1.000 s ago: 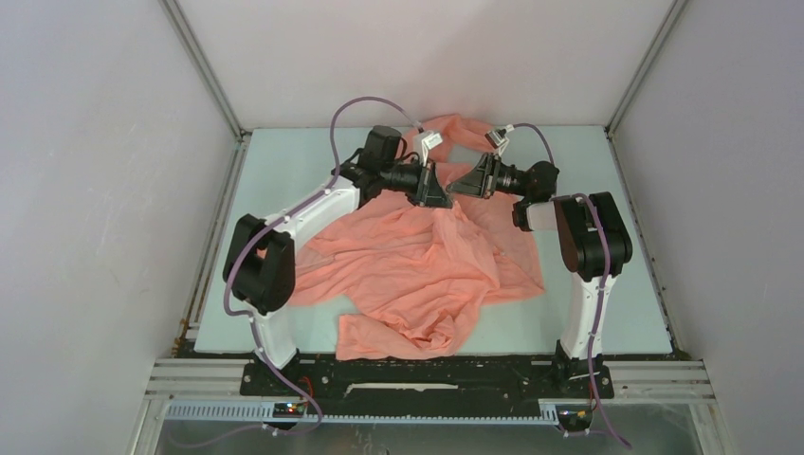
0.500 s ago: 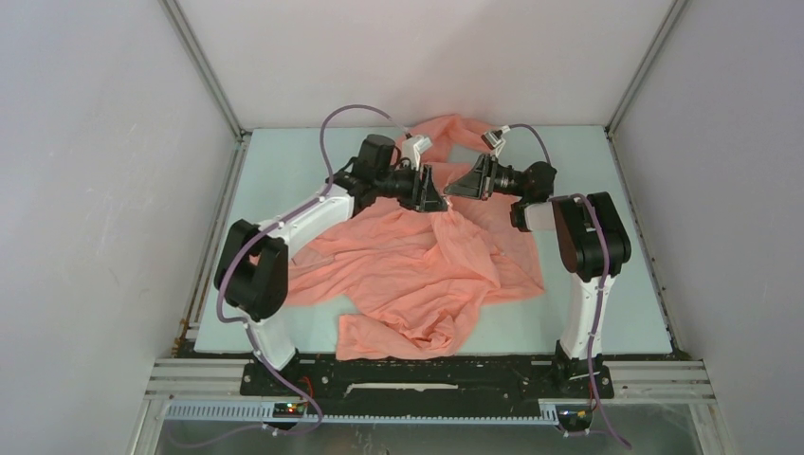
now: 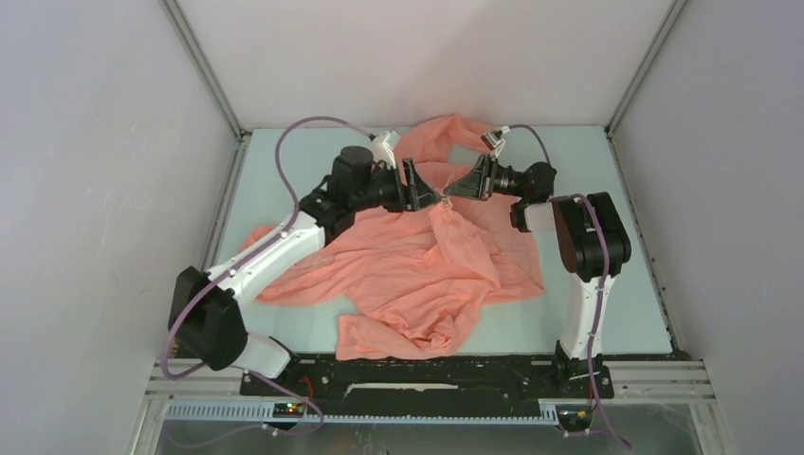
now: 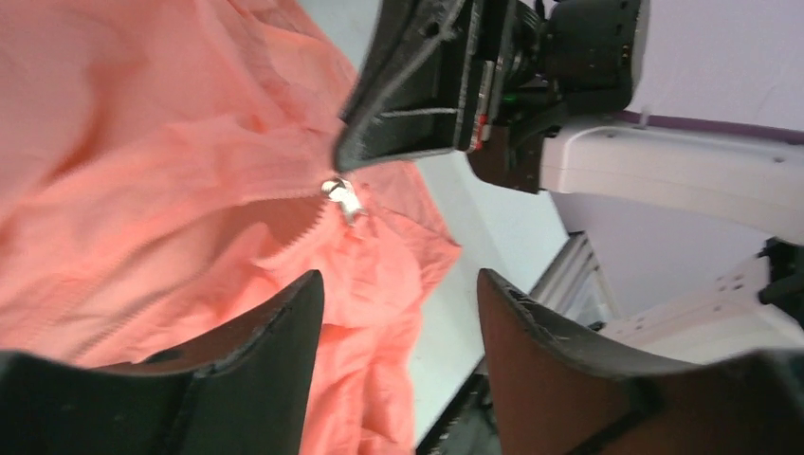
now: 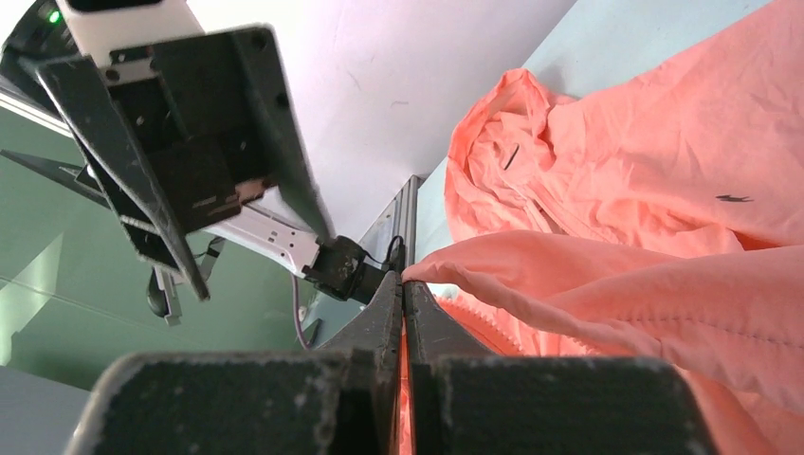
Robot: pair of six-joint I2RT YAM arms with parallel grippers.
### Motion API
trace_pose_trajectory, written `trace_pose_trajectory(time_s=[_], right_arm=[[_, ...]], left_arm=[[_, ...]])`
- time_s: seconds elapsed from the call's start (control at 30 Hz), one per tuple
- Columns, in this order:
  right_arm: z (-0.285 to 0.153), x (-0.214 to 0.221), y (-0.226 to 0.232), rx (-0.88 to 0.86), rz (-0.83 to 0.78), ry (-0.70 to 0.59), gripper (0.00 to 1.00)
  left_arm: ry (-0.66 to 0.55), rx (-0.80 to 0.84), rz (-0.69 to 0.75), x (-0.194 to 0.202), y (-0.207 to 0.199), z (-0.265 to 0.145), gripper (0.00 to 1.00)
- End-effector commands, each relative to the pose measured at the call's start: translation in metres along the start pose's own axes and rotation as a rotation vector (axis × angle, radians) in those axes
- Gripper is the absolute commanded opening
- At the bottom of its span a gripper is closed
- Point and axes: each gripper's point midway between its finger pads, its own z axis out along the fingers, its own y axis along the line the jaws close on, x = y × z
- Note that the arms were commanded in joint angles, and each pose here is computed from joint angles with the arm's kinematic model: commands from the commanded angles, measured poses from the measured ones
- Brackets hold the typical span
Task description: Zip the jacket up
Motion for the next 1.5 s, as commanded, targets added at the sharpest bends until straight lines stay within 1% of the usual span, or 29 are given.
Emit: trace_pose_trajectory(time_s=[0.0,0.07,0.13,0.23,0.27,0.3,0.37,0.5,0.8,0.97,1.17,1.3,1.4,1.47], right_arm=[[-0.002,-0.004,0.009,-0.017,-0.074,-0.023,0.00],[-0.003,-0.005,0.009,-0.014,-0.073,-0.029,0.00],[-0.003,-0.005,0.009,-0.014,-0.074,-0.029,0.00],[-0.003,-0.005,0.010,-0.012,-0.075,-0.033,0.00],[-0.003,-0.005,0.010,-0.012,-0.074,-0.034,0.00],[-0.004,-0.006,0.010,-0.010,-0.075,-0.039,0.00],[-0.005,-0.006,0.011,-0.009,-0.079,-0.041,0.00],[-0.008,-0.007,0.013,-0.005,-0.081,-0.049,0.00],[-0.008,-0.007,0.014,-0.005,-0.085,-0.052,0.00],[-0.007,-0.007,0.014,-0.005,-0.084,-0.051,0.00],[-0.006,-0.006,0.014,-0.006,-0.085,-0.051,0.00],[-0.006,-0.006,0.014,-0.007,-0.085,-0.050,0.00],[-0.006,-0.006,0.014,-0.007,-0.086,-0.050,0.00],[-0.006,-0.005,0.014,-0.007,-0.087,-0.049,0.00]], left_arm=[[-0.058,-0.060,-0.226,0.020,-0.022,0.013,0.59],[-0.090,-0.081,-0.291,0.028,-0.028,0.020,0.52],[-0.118,-0.087,-0.339,0.032,-0.032,0.028,0.51],[-0.124,-0.096,-0.368,0.040,-0.034,0.042,0.48],[-0.111,-0.105,-0.374,0.044,-0.033,0.047,0.47],[-0.124,-0.136,-0.380,0.045,-0.025,0.052,0.46],[-0.135,-0.171,-0.391,0.048,-0.017,0.060,0.46],[-0.155,-0.244,-0.389,0.053,-0.002,0.070,0.43],[-0.180,-0.288,-0.379,0.053,0.006,0.084,0.41],[-0.190,-0.266,-0.371,0.050,0.001,0.089,0.41],[-0.194,-0.238,-0.339,0.045,-0.009,0.091,0.36],[-0.206,-0.250,-0.333,0.043,-0.007,0.091,0.32],[-0.211,-0.263,-0.330,0.043,-0.004,0.091,0.33],[-0.210,-0.272,-0.328,0.044,-0.001,0.093,0.37]])
